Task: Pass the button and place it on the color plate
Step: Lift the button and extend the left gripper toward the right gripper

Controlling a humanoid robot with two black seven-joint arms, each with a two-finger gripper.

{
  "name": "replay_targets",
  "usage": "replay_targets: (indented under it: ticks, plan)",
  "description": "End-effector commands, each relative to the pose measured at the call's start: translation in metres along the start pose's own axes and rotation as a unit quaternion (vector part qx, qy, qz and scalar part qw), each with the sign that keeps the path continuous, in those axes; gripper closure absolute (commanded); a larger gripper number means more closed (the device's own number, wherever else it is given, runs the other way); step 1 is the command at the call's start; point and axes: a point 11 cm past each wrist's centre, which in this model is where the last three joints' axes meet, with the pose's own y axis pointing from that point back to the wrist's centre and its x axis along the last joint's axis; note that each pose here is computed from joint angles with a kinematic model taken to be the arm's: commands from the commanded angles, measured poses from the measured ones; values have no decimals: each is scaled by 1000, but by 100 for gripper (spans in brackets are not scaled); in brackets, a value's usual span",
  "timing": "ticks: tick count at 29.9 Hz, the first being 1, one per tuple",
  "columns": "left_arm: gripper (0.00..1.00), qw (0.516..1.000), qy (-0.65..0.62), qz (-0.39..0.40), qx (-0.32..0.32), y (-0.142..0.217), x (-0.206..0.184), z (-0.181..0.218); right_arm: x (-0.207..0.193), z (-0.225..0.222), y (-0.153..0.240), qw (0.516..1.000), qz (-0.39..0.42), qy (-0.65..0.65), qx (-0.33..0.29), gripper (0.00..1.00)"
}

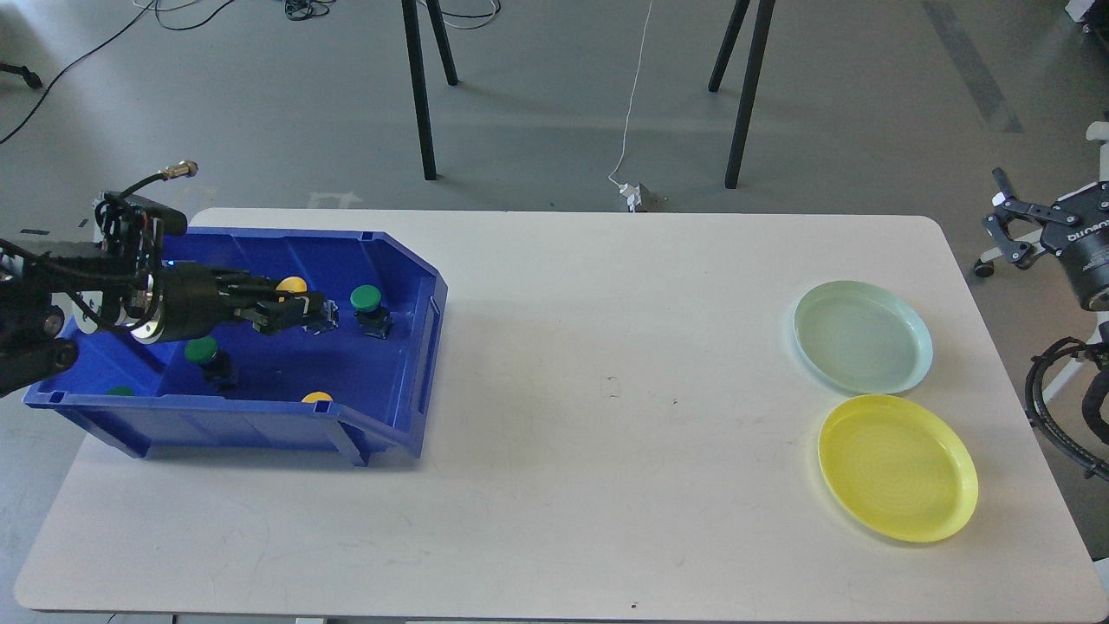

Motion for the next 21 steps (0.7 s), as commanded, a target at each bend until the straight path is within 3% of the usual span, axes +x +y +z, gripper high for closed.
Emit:
replay_targets:
  ticks: [1, 5, 9, 13, 21]
  plan:
    - [98, 996, 16, 56, -72, 22, 27, 49, 5, 3, 7, 1000, 7, -6, 1, 1]
    - [97, 980, 91, 85, -157, 13, 38, 101, -7, 20, 17, 1000, -13, -19, -20, 1]
    - [97, 951, 144, 86, -260, -31, 45, 169, -41, 57, 39, 994, -69, -27, -78, 1]
    - [97, 912, 224, 115, -324, -66, 59, 222, -76, 88, 60, 981, -141, 19, -133, 1]
    - [97, 892, 285, 119, -329, -119, 48, 238, -154, 132, 86, 935, -279, 112, -187, 1]
